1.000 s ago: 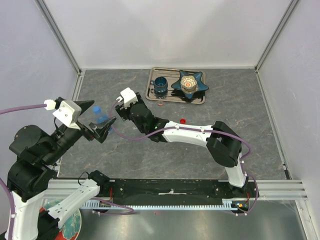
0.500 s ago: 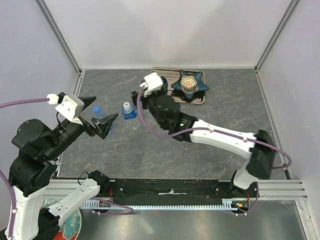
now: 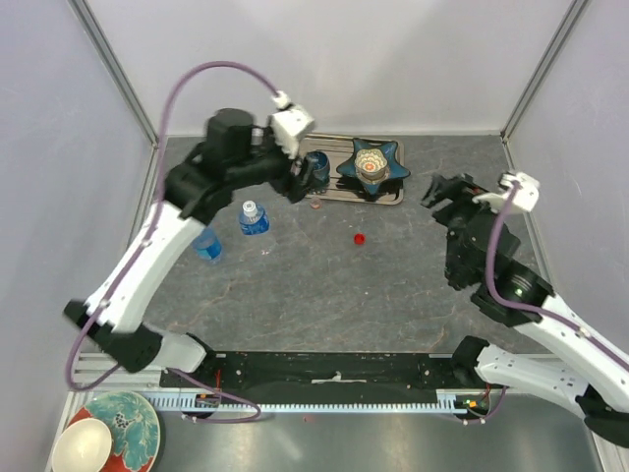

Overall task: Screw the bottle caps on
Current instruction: Pick up the bottle cap from the center of the board.

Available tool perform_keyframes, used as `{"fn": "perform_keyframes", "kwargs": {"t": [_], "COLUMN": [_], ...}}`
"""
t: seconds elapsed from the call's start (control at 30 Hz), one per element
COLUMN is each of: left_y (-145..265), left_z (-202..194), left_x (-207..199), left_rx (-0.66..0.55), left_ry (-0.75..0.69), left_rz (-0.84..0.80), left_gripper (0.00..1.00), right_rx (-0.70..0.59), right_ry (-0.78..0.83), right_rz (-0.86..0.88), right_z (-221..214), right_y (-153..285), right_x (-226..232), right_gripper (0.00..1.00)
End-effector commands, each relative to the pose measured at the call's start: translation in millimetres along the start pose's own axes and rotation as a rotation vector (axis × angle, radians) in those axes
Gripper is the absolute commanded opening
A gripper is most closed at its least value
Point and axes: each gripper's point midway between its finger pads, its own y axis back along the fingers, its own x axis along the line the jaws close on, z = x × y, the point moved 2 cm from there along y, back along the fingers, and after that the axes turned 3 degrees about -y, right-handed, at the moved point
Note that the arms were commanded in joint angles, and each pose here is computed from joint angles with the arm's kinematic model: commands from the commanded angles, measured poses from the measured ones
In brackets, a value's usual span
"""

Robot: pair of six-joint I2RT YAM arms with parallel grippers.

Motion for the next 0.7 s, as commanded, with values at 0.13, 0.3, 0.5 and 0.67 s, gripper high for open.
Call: {"fn": "perform_keyframes", "kwargs": {"t": [0.13, 0.3, 0.5, 0.67], "left_y": [-148, -214, -263, -278], "left_z": [-56, -106, -174, -204], "left_x": [-53, -58, -60, -60], "left_rx": [0.218, 0.347, 0.492, 0.537], "left_ry": [-0.106, -0.105, -0.197, -0.240], "left_rz": [-0.182, -0.180, -0.160, -0.177], "left_gripper": [0.49, 0.35, 0.35, 0.40], "right_rx": [0.048, 0.046, 0.075, 0.086], "right_ry": [-0.128, -0.231, -0.243, -0.219], "right_rz": [-0.182, -0.130, -0.099, -0.092], "right_z": [-6, 14, 16, 16], "right_y": [33, 51, 58, 58], "right_x": [-80, -97, -100, -98], "right_gripper": [0.70, 0.67, 0.66, 0.67]}}
